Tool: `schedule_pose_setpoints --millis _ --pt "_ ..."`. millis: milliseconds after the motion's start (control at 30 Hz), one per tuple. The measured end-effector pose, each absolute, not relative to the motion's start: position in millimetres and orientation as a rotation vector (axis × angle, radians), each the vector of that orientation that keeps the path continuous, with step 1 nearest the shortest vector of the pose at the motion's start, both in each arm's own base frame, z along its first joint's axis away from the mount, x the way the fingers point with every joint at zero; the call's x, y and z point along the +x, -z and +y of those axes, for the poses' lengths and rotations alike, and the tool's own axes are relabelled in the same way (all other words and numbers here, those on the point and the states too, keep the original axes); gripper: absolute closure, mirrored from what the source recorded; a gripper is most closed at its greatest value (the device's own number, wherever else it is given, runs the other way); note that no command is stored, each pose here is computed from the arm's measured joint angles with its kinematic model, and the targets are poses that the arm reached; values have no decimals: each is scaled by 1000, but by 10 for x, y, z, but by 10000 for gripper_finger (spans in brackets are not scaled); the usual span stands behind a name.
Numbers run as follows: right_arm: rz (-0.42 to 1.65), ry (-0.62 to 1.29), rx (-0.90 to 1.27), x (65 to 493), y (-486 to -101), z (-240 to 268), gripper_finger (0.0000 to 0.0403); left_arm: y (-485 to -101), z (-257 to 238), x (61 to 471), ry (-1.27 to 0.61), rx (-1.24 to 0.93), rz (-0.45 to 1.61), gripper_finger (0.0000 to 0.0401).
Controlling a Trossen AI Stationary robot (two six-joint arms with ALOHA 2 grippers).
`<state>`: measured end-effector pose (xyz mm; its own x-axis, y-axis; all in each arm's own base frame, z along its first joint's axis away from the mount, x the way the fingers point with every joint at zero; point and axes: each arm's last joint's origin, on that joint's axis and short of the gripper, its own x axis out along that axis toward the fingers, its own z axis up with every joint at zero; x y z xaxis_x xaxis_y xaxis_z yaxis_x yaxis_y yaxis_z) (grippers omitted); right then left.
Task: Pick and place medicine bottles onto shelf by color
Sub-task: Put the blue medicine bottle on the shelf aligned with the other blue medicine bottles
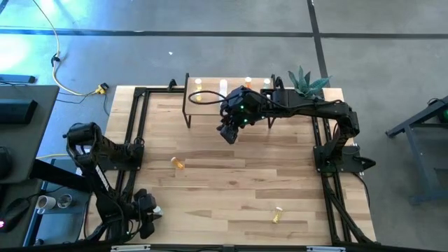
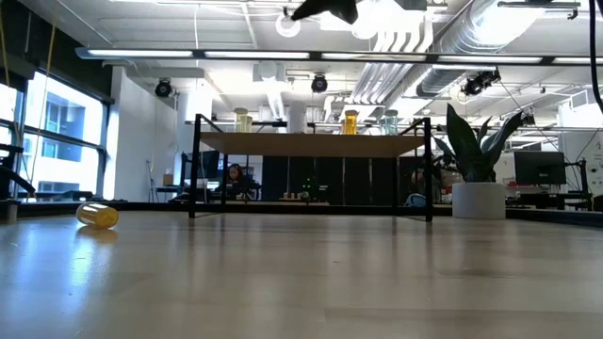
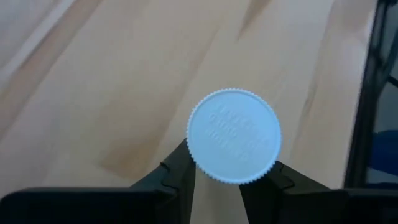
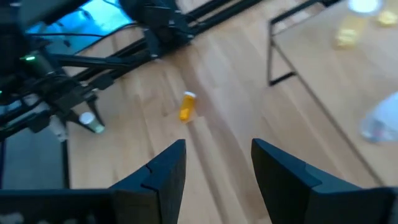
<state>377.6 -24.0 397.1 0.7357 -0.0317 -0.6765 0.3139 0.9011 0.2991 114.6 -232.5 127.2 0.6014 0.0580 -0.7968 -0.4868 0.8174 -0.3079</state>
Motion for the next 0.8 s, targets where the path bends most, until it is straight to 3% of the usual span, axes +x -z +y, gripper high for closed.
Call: schedule_pose_setpoints --millis 800 --pt "617 -77 310 3861 -4075 451 229 -2146 -1552 1741 -132 -457 836 309"
